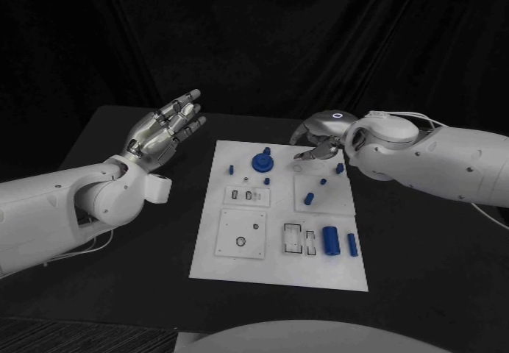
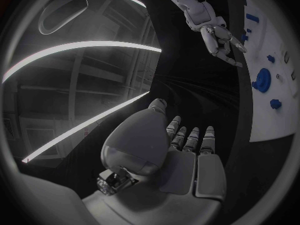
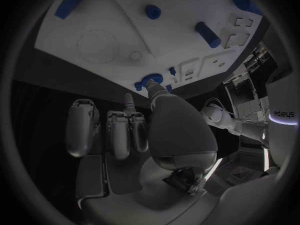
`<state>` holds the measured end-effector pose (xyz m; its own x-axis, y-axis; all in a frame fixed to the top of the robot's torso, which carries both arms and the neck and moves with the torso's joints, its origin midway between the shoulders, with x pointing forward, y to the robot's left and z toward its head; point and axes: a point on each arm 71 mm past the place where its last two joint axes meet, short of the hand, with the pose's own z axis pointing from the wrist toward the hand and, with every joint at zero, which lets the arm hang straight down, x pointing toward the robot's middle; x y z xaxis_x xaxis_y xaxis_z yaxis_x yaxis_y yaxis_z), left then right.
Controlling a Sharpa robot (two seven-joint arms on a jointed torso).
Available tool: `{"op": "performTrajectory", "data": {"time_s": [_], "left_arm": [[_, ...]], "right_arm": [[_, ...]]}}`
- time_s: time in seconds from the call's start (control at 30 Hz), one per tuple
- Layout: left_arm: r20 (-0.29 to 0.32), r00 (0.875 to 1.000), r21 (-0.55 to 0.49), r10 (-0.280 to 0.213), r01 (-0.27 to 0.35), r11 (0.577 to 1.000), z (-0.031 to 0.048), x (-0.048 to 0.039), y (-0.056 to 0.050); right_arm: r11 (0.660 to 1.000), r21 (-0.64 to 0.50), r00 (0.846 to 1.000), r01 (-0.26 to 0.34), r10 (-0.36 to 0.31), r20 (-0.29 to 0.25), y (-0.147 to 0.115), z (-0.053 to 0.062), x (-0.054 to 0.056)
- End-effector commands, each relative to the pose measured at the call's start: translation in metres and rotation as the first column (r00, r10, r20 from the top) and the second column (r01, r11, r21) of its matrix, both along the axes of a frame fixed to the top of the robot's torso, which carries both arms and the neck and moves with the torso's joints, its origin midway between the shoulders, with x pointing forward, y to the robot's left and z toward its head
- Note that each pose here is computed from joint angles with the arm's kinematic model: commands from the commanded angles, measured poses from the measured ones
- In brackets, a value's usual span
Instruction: Assemble the parts on the task board
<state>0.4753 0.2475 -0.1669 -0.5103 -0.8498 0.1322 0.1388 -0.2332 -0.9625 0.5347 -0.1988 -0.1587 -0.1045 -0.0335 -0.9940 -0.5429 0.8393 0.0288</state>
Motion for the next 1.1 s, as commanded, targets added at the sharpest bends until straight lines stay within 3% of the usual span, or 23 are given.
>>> {"op": "performTrajectory", "data": {"time_s": [0.03,0.23,0.4,0.63,1.1], "left_arm": [[0.030,1.000,-0.023,-0.008,0.009,1.000,0.0034,-0.0003,-0.001],[0.029,1.000,-0.023,-0.011,0.011,1.000,0.0030,0.0001,-0.002],[0.026,1.000,-0.023,-0.012,0.013,1.000,0.0024,-0.0001,-0.001],[0.024,1.000,-0.023,-0.014,0.015,1.000,0.0018,-0.0001,-0.001],[0.016,1.000,-0.023,-0.024,0.024,0.999,0.0003,0.0002,-0.001]], "right_arm": [[0.998,0.036,0.997,0.052,-0.054,0.058,-0.013,0.011,-0.003],[0.995,0.033,0.993,0.093,-0.095,0.065,-0.040,0.016,-0.011],[0.992,0.041,0.990,0.120,-0.122,0.074,-0.058,0.015,-0.020],[0.984,0.046,0.983,0.172,-0.174,0.061,-0.086,0.002,-0.032],[0.973,0.040,0.972,0.228,-0.230,0.051,-0.111,-0.016,-0.038]]}}
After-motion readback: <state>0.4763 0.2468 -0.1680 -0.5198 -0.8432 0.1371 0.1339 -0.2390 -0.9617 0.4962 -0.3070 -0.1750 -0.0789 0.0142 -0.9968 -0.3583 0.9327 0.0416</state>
